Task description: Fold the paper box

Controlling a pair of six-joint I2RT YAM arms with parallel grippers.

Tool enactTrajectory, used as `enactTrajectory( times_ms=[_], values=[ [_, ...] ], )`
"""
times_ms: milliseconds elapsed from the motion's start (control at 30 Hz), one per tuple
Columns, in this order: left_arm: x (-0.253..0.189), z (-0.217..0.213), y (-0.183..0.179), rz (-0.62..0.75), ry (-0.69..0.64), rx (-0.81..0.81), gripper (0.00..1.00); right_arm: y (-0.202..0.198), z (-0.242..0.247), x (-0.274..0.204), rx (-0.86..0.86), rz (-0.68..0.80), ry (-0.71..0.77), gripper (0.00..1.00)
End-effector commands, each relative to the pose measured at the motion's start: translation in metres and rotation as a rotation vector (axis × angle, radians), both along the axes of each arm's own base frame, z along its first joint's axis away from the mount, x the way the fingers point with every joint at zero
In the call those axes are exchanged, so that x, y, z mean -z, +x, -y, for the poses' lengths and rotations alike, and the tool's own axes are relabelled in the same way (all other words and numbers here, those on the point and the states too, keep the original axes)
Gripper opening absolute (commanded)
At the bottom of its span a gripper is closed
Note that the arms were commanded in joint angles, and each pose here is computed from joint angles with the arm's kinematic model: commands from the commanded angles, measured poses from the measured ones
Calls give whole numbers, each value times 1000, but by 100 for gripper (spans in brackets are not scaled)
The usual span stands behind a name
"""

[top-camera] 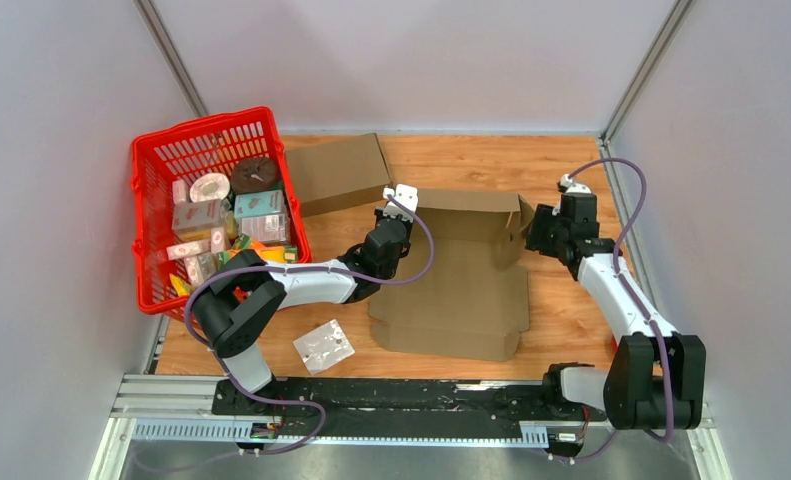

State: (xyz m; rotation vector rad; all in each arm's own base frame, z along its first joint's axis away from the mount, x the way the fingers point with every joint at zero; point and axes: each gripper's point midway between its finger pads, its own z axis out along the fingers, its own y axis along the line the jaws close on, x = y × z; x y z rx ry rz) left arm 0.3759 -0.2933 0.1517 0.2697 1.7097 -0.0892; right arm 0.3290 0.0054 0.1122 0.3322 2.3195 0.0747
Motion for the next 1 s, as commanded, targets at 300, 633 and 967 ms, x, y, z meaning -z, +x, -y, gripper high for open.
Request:
enactTrajectory(
  times_ms=[300,633,967],
  values=[
    [5,2,-3,-31,40,29,0,21,-67,-49,-505,352,15,60],
    [5,1,-3,-28,44,26,0,36,-73,-55,-407,511,3,47],
    [5,2,-4,-29,43,31,0,56,-73,-56,-206,620,-34,42]
  ],
)
